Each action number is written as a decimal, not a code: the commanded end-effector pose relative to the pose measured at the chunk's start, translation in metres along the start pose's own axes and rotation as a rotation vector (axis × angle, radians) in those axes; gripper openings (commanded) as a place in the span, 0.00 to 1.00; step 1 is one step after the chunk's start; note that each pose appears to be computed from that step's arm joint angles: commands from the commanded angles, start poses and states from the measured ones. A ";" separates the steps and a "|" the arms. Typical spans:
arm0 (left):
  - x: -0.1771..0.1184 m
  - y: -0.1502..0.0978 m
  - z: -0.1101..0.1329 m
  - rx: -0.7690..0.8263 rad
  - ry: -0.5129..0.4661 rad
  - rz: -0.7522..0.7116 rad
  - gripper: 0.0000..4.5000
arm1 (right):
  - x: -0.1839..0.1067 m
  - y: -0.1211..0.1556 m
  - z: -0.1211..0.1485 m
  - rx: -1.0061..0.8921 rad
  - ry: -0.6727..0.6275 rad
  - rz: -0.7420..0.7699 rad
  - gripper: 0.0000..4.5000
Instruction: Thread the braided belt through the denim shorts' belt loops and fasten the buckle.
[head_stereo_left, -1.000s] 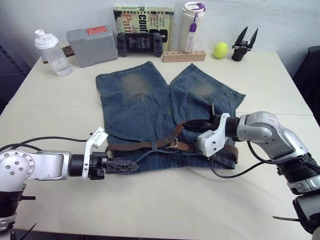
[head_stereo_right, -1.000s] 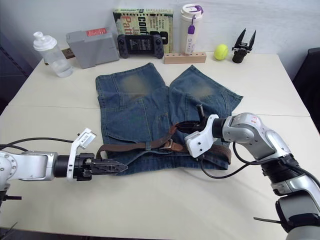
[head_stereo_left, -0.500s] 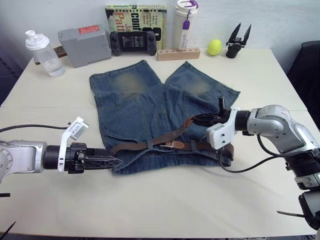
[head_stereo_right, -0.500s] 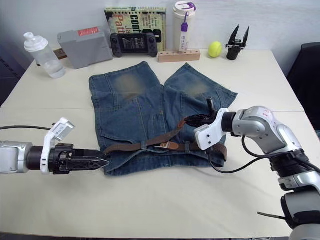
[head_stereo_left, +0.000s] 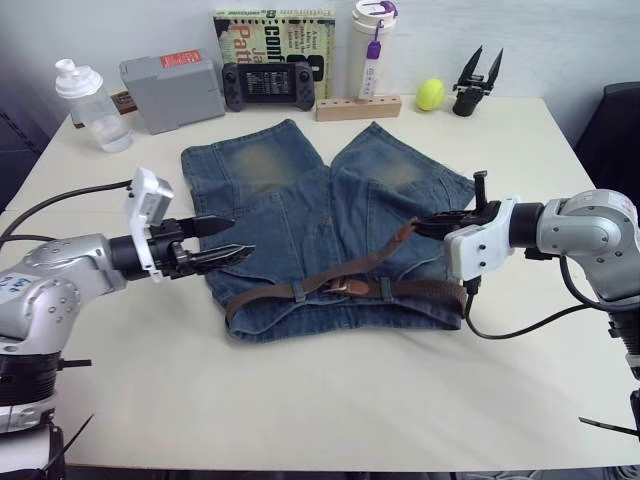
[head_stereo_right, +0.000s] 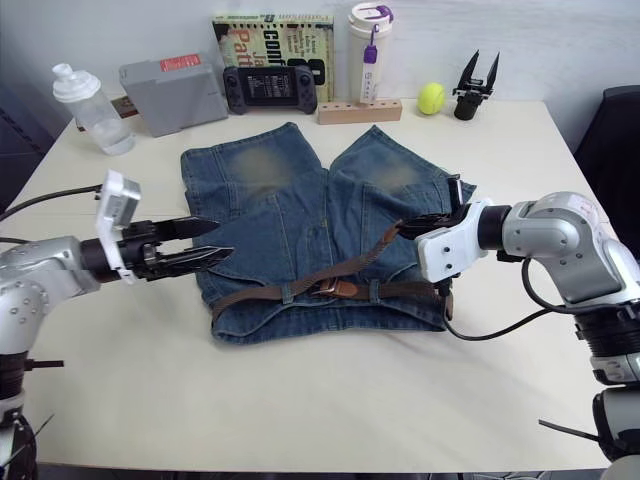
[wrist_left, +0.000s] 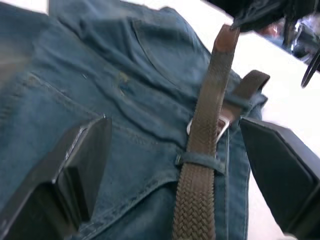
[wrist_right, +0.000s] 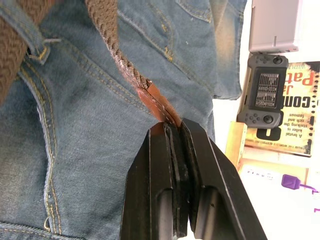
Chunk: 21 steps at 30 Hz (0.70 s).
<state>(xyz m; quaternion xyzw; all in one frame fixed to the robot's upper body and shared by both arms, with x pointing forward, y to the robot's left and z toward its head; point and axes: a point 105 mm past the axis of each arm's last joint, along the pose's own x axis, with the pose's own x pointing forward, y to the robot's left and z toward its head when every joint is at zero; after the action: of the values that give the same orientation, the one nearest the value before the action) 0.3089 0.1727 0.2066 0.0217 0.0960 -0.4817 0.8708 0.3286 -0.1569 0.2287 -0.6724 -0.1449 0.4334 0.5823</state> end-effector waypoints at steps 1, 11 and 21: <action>0.028 -0.014 0.004 0.115 0.016 -0.071 0.98 | -0.014 -0.022 0.006 0.027 0.008 -0.095 0.00; 0.088 -0.050 0.016 0.395 -0.052 -0.190 0.98 | -0.004 -0.023 0.012 0.128 0.008 -0.125 0.00; 0.138 -0.061 0.025 0.595 -0.118 -0.134 0.98 | -0.001 -0.026 0.016 0.181 -0.007 -0.151 0.00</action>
<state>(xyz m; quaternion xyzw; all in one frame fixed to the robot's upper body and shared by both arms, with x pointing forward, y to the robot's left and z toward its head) 0.3315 0.0300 0.2028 0.2100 -0.0711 -0.5522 0.8037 0.3289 -0.1422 0.2376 -0.6067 -0.1300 0.4166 0.6644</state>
